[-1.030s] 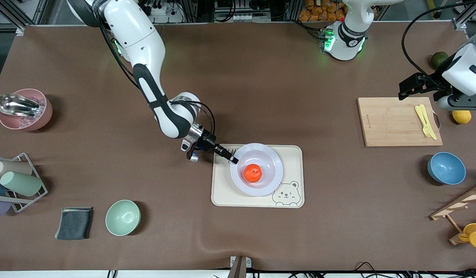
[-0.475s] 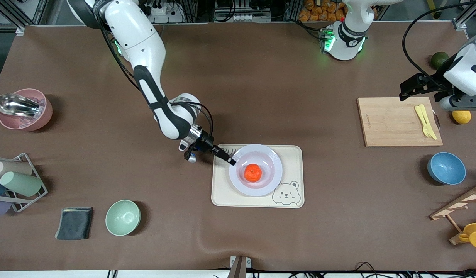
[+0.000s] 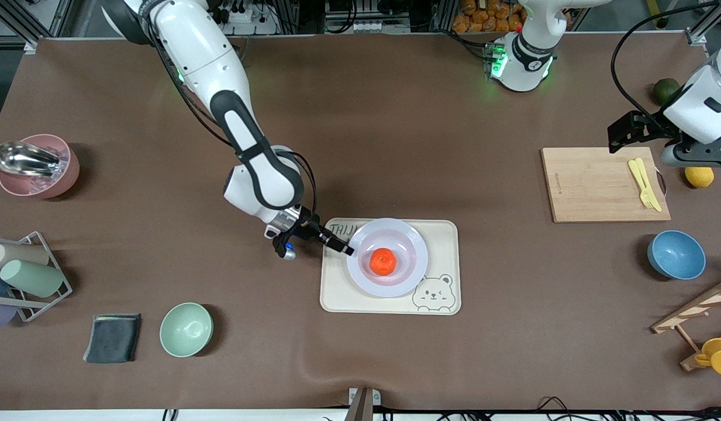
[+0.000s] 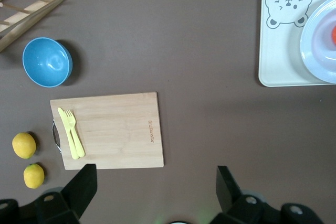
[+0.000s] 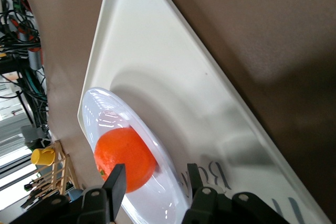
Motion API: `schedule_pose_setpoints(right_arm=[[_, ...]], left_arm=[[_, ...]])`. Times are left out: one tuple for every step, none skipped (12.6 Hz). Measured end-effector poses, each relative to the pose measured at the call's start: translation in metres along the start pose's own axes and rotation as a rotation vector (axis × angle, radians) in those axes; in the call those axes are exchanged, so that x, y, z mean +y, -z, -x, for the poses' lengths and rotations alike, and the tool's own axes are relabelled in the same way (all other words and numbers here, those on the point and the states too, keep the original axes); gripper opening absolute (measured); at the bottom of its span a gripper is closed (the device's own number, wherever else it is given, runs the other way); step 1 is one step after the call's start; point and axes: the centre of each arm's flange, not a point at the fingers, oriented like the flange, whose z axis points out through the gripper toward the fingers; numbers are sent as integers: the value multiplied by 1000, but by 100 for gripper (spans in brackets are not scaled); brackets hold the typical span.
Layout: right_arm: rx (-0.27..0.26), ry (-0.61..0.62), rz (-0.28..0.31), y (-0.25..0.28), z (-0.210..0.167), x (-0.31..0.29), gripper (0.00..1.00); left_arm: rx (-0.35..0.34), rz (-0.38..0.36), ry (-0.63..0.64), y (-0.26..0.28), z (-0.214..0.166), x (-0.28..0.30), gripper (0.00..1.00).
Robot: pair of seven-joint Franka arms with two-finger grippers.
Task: Place orange and plate with both arms
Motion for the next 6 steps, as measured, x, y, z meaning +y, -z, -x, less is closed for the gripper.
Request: schedule_pose_setpoints(right_arm=[[-3,-13,20,4,-6,-7,55],[-14,-25,27,8,-11,-12,55],[-35,-36,24,12,-17,-16,55],[-59,-45,15,18,-24,-18,55],[-80,-51,6,25,-33,-21,55],[-96,-56,7,34,-41,-26,55]], left_arm=[[13,0,0,6,0,0,100],[21,1,2,12,1,-1,100],[17,1,5,14,2,-2,100],[12,1,15,14,3,-3,100],[6,2,40,13,3,-3,100],[2,5,62,13,3,-1,100]])
